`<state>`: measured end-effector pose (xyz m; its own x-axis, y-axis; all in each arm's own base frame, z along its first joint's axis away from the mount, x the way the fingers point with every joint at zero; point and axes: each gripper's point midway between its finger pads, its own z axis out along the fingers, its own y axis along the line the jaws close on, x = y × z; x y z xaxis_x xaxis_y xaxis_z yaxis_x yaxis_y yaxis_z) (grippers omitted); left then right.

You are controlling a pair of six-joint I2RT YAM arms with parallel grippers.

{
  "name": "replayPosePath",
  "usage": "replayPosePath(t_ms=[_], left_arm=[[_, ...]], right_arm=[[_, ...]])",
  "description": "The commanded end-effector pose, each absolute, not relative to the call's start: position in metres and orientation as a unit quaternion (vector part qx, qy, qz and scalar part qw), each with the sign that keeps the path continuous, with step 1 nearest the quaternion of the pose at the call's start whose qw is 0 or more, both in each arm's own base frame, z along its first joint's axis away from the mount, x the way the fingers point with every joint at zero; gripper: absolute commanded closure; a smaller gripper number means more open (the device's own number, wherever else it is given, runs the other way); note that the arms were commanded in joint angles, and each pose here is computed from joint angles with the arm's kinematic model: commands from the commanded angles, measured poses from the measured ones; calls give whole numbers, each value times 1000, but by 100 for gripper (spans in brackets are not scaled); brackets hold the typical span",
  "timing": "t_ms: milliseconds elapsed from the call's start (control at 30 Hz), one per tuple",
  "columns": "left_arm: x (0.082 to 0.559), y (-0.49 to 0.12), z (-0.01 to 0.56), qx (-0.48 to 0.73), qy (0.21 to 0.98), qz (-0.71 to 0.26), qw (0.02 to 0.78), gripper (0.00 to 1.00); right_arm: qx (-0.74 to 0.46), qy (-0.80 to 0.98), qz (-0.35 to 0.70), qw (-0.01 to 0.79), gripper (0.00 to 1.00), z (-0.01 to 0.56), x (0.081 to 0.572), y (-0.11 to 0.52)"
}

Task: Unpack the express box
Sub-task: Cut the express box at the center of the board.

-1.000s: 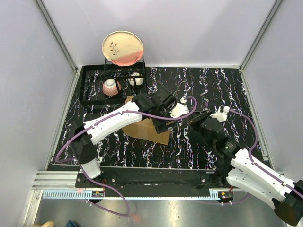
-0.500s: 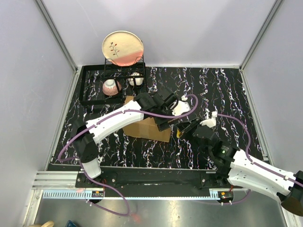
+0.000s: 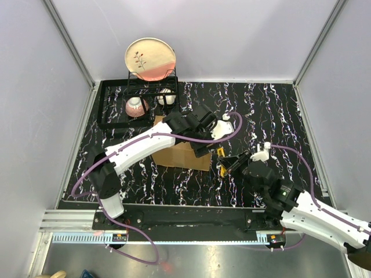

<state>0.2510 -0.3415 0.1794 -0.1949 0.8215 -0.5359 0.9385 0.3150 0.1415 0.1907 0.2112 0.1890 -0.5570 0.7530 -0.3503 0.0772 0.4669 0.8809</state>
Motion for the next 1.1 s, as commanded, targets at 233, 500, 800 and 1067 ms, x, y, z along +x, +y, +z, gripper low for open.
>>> replayPosePath(t_ms=[233,500,800,1067], left_arm=[[184,-321,230,624,706,-221,251,1],[205,-297,291,660,659,-157,325,1],[195,-325,397,659,547,-324,403,1],[162,-318,415,666,497,-373,413,1]], right_arm=[[206,773,397,450,100,211,180,178],[196,796,358,447,100,197,197,181],[-90,760,496,410,100,281,169,246],[-275,716,526,368,100,327,105,243]])
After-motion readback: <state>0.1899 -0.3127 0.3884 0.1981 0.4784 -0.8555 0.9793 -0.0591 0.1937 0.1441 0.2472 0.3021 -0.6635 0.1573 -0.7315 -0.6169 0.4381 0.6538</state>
